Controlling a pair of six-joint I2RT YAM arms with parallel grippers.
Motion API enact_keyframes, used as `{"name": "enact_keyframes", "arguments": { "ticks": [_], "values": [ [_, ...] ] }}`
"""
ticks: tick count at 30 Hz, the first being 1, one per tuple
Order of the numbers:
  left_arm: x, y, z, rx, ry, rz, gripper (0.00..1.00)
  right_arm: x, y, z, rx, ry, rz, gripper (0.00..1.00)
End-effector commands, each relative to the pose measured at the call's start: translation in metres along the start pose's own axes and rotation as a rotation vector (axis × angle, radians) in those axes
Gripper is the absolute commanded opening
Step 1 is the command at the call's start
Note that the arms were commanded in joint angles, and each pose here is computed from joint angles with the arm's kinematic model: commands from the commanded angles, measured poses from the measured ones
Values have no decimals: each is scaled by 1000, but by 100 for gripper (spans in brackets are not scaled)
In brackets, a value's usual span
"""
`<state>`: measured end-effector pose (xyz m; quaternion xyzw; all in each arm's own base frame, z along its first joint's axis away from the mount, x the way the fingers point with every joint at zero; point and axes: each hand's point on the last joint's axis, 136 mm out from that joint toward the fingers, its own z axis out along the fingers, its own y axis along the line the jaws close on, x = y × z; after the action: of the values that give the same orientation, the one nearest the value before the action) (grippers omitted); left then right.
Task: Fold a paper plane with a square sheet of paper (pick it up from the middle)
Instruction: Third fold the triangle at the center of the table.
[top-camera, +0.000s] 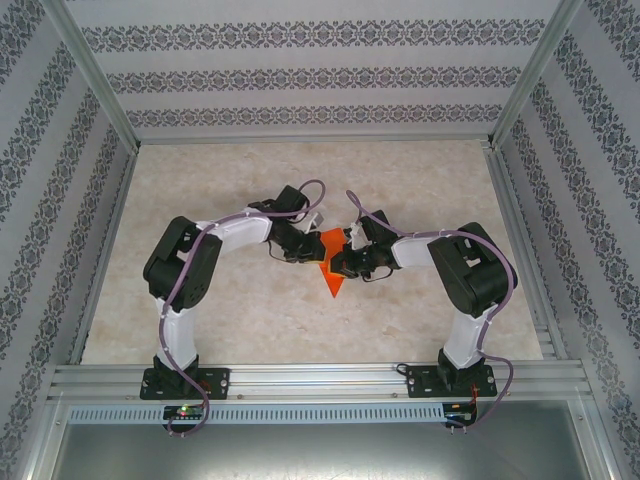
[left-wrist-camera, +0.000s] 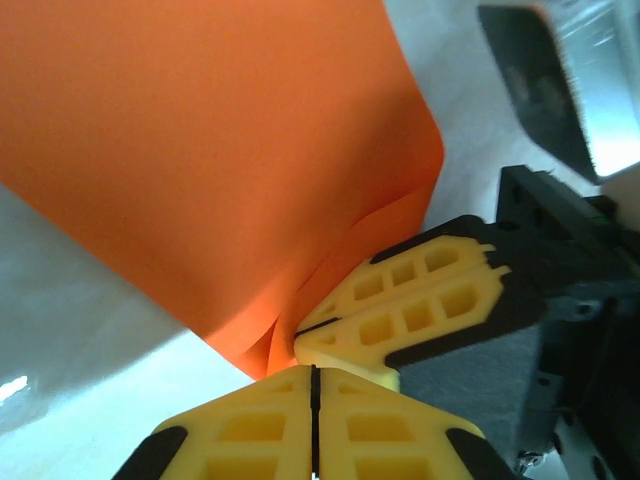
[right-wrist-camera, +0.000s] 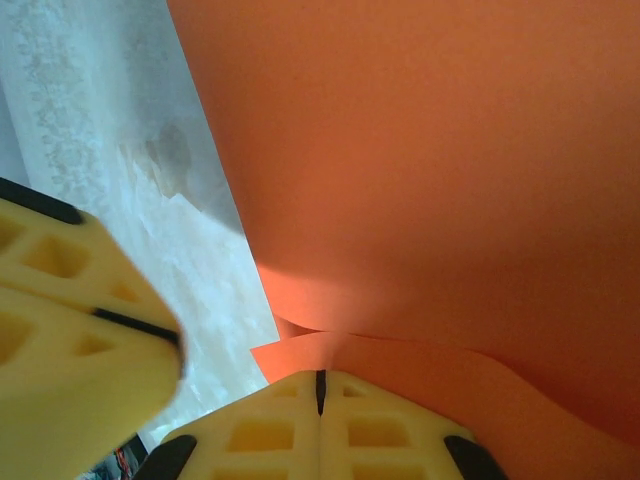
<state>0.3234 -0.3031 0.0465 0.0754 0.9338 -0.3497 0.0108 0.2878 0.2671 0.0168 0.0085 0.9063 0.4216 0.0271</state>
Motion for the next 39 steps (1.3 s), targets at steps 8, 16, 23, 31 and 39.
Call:
{"name": "enact_keyframes", "arguments": {
  "ticks": [8,16,23,31,39],
  "values": [
    [16,6,24,-6,64,10,7,15,-14,1,33,38,29,0],
    [20,23,31,-73,83,13,6,14,-10,0,24,36,20,0],
    [20,33,37,-106,98,13,6,12,-1,-4,8,27,4,0],
    [28,59,40,-214,137,23,6,7,15,-13,-28,-9,-20,0],
    [32,71,43,-260,157,30,6,12,9,-21,22,-24,-19,0]
  ]
}}
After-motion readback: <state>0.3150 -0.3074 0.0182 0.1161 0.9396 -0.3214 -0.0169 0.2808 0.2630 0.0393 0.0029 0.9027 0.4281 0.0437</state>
